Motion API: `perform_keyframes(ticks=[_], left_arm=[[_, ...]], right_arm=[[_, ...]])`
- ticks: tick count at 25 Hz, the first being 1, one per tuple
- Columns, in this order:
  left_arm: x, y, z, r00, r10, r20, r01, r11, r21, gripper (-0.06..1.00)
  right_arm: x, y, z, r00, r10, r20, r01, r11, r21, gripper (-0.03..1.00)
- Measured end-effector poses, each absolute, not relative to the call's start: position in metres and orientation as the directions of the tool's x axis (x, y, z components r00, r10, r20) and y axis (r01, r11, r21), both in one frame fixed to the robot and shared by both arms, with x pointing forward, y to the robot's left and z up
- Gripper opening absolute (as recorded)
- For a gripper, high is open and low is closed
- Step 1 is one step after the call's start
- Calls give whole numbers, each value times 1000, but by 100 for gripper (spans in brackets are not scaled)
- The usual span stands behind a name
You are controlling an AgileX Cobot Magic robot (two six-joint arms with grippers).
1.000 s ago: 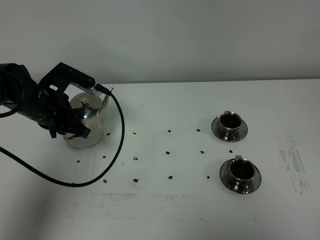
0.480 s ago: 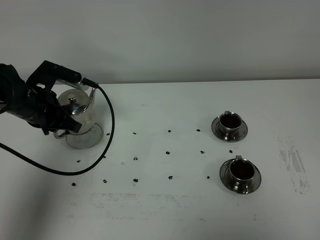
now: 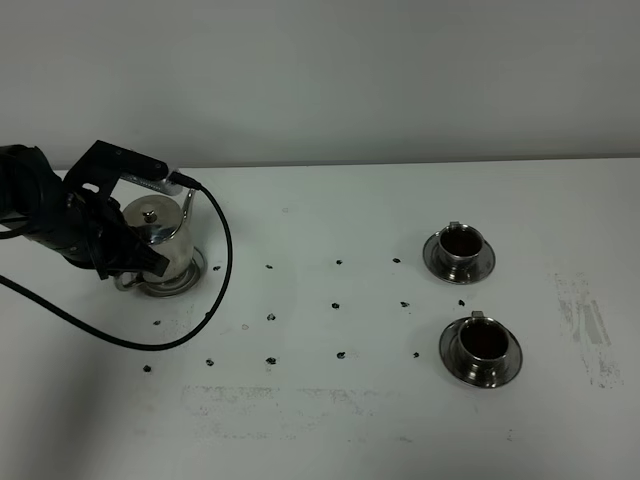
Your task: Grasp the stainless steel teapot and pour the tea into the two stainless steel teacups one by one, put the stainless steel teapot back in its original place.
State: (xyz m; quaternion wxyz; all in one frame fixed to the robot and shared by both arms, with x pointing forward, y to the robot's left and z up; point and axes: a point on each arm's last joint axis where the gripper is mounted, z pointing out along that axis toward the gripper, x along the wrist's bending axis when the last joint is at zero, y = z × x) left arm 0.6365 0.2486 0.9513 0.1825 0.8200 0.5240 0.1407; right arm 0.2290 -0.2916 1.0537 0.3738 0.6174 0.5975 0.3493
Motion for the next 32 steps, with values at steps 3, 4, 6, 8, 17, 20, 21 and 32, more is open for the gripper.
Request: perform_keyframes(ticks=[3,4,6,8,17,20,21,32], left_arm=[[637,247,948,414,910,39,808,-386,445,22],[638,246,946,415,909,38,809,-388,442,22],[639,244,939,418,908,35,812,-391,433,22],[640,243,935,419,907,35,813,-392,430,22],[641,243,934,419,907,38,811,-392,435,22],[641,243,934,419,907,38,810,-393,435,22],[641,243,934,419,907,38,810,-393,435,22],[640,243,934,453,890,56,792,-431,432,22]], right_arm=[[229,-292,1054,42,999,-15,477,-6,879,29],[229,-292,1054,42,999,-15,477,-6,879,29],[229,-292,1054,42,999,-15,477,-6,879,29],[229,-292,1054,42,999,-15,477,-6,879,29],[229,-292,1054,42,999,-15,477,-6,879,29],[229,-292,1054,42,999,-15,477,-6,879,29],[229,-292,1054,42,999,-15,477,-6,879,29],[229,-292,1054,42,999,-15,477,-6,879,29]])
